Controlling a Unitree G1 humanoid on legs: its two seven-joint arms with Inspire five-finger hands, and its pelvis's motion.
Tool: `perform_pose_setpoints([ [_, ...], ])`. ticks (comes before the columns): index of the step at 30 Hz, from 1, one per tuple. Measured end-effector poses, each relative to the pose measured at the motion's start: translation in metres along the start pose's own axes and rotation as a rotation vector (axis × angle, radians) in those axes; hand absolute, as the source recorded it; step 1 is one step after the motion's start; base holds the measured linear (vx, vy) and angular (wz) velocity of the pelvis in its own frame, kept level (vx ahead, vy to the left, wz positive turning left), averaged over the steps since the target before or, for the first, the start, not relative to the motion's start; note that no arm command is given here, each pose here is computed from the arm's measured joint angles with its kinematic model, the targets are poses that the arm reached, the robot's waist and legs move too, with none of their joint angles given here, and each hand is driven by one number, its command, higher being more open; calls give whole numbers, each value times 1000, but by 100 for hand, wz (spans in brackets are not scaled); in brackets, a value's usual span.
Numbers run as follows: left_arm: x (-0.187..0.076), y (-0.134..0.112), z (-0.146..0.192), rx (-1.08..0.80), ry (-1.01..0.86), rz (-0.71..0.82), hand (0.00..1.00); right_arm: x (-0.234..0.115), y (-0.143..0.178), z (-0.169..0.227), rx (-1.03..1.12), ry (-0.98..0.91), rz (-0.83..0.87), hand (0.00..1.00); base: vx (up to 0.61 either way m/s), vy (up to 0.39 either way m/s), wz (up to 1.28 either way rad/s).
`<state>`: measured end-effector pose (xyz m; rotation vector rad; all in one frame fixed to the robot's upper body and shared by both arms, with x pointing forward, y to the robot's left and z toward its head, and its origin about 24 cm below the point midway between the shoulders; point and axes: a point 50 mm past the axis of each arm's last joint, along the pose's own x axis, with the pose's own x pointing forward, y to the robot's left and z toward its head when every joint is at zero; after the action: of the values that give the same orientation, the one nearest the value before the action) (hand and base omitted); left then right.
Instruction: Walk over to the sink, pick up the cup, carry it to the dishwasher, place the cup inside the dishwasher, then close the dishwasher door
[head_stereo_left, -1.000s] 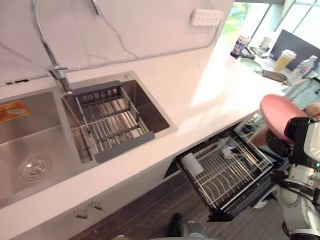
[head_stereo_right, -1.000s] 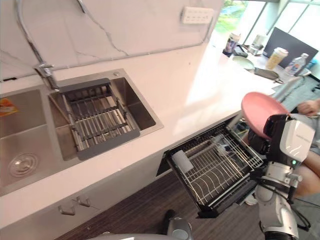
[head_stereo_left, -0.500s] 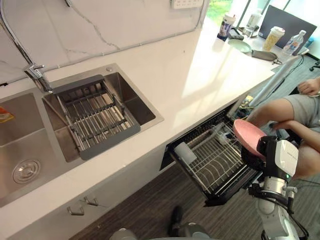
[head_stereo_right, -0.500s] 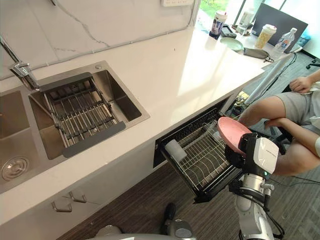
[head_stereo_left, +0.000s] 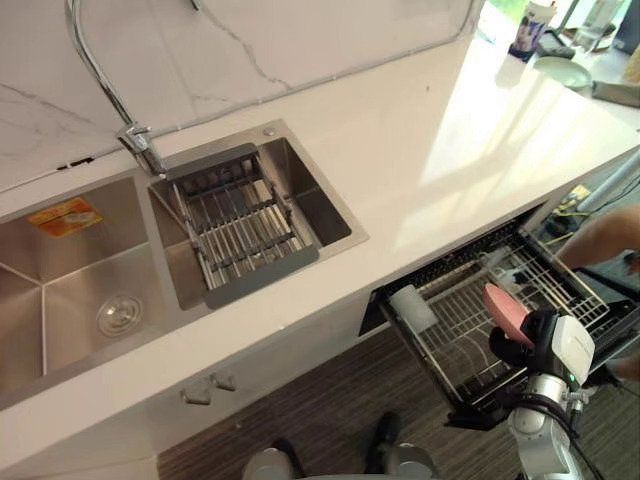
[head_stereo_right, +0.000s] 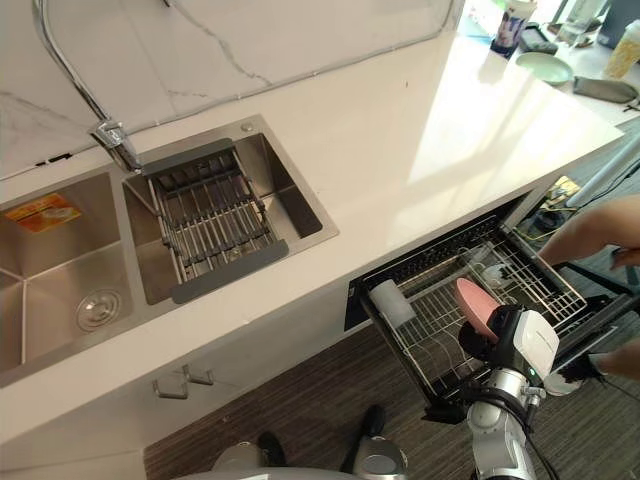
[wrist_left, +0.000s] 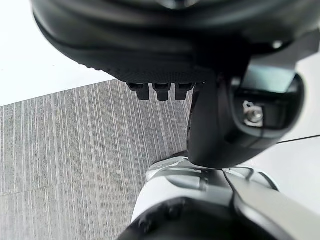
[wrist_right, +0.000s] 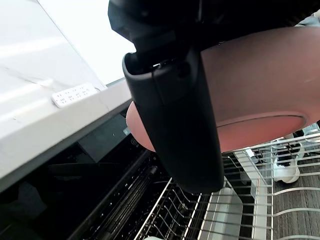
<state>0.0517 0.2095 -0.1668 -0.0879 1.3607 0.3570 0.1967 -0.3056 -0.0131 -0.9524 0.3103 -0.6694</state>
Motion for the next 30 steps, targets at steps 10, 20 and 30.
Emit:
perform_pose_setpoints([
  [10, -2, -14, 40, -25, -125, -65, 100, 75, -39, 37, 97, 55, -149, 0, -69, 78, 12],
  [20, -3, -28, 54, -49, -155, -137, 100, 119, -86, 41, 111, 186, -289, 100, 13, 37, 3],
  [30, -4, -33, 62, -37, -195, -175, 100, 104, -58, 60, 231, 19, -104, 100, 8, 5, -2],
])
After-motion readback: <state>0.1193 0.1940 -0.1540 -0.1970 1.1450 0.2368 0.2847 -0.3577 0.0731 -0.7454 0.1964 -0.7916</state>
